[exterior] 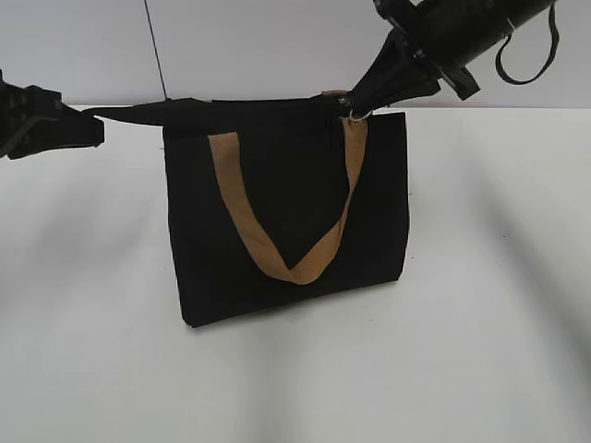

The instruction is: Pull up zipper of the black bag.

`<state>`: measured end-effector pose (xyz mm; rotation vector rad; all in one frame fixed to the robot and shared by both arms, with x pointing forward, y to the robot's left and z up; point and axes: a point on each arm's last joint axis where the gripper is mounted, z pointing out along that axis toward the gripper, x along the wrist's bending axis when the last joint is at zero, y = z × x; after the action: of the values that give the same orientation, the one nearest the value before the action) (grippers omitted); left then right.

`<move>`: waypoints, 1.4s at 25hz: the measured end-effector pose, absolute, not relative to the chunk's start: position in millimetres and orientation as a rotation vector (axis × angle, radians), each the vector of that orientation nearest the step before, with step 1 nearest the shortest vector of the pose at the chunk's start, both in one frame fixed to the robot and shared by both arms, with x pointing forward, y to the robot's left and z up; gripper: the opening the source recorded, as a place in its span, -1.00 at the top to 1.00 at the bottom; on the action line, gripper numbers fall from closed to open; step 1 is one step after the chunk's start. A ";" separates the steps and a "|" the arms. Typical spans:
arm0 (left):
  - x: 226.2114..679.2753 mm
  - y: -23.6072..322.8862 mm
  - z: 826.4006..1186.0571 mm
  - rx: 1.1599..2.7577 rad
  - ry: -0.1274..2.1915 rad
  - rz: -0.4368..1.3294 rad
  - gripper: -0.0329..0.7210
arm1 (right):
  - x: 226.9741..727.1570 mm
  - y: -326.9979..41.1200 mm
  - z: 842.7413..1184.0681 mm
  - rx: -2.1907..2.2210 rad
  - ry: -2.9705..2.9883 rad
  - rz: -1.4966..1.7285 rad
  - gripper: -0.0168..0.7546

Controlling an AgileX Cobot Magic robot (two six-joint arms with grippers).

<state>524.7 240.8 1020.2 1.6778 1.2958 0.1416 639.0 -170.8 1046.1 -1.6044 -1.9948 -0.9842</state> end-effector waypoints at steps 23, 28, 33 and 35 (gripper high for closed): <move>528.5 242.4 1020.2 1.608 1.417 0.203 -0.43 | 597.4 -194.8 1105.7 -1.566 -2.640 -0.788 -0.36; 520.7 211.2 1025.5 1.655 1.357 0.228 -0.43 | 571.0 -173.2 1126.2 -1.541 -2.901 -0.621 -0.31; 508.6 178.5 1031.7 1.685 1.302 0.275 -0.43 | 540.3 -161.5 1153.9 -1.494 -2.994 -0.693 -0.31; 505.3 170.9 1035.5 1.677 1.297 0.336 -0.40 | 523.8 -163.2 1157.0 -1.486 -2.993 -0.702 -0.31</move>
<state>505.3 170.9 1035.5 1.6775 1.2971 0.3356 523.8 -163.2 1157.0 -1.4864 -2.9930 -0.7018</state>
